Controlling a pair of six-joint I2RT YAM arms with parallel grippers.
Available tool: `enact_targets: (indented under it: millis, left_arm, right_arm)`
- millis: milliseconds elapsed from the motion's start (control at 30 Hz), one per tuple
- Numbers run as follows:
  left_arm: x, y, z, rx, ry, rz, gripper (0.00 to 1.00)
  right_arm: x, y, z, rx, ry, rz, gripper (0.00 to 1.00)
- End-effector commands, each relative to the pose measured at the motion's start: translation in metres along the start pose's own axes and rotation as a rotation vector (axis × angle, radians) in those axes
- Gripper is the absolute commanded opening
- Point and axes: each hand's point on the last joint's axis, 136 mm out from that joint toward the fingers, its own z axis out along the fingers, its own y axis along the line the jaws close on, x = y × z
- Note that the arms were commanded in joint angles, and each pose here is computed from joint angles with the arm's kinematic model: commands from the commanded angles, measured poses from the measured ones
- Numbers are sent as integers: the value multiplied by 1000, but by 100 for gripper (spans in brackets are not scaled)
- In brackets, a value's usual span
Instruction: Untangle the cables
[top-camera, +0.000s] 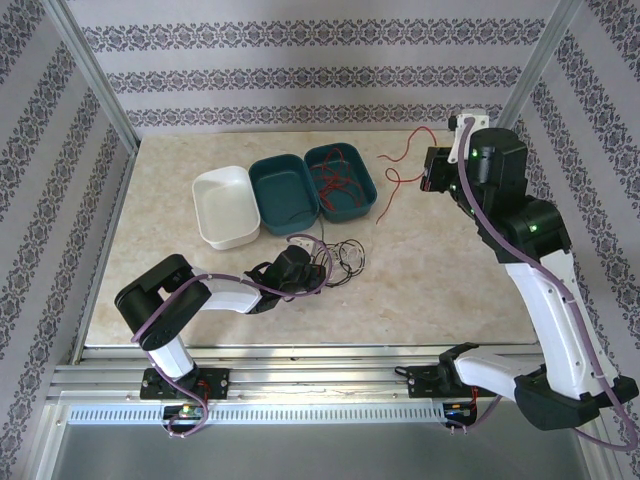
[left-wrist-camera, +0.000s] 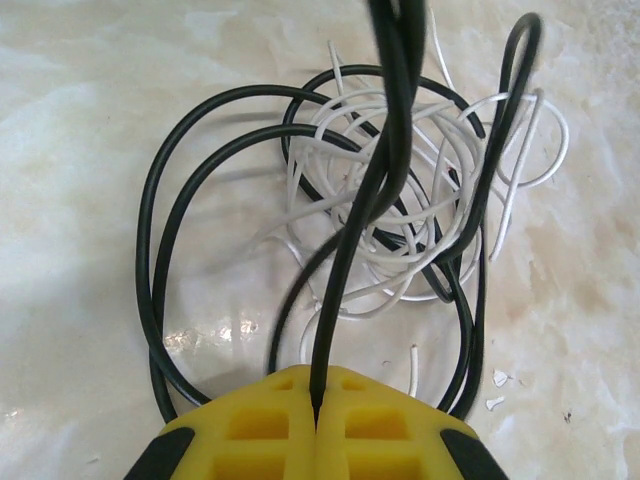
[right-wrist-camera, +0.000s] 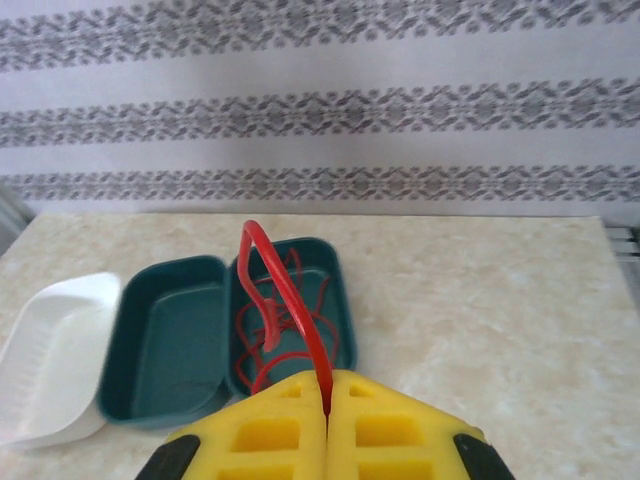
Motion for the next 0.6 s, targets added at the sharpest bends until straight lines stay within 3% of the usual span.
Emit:
enact_targets:
  millis: [0, 400, 567]
  left_arm:
    - [12, 0, 0, -1, 42, -6, 0]
    - [3, -28, -21, 145, 0, 102, 0]
    - [14, -44, -37, 252, 45, 147, 0]
  right_arm:
    - [-8, -22, -3, 107, -15, -28, 0]
    - [-10, -1, 17, -21, 0, 19, 0]
    - [-14, 18, 29, -109, 0, 45, 0]
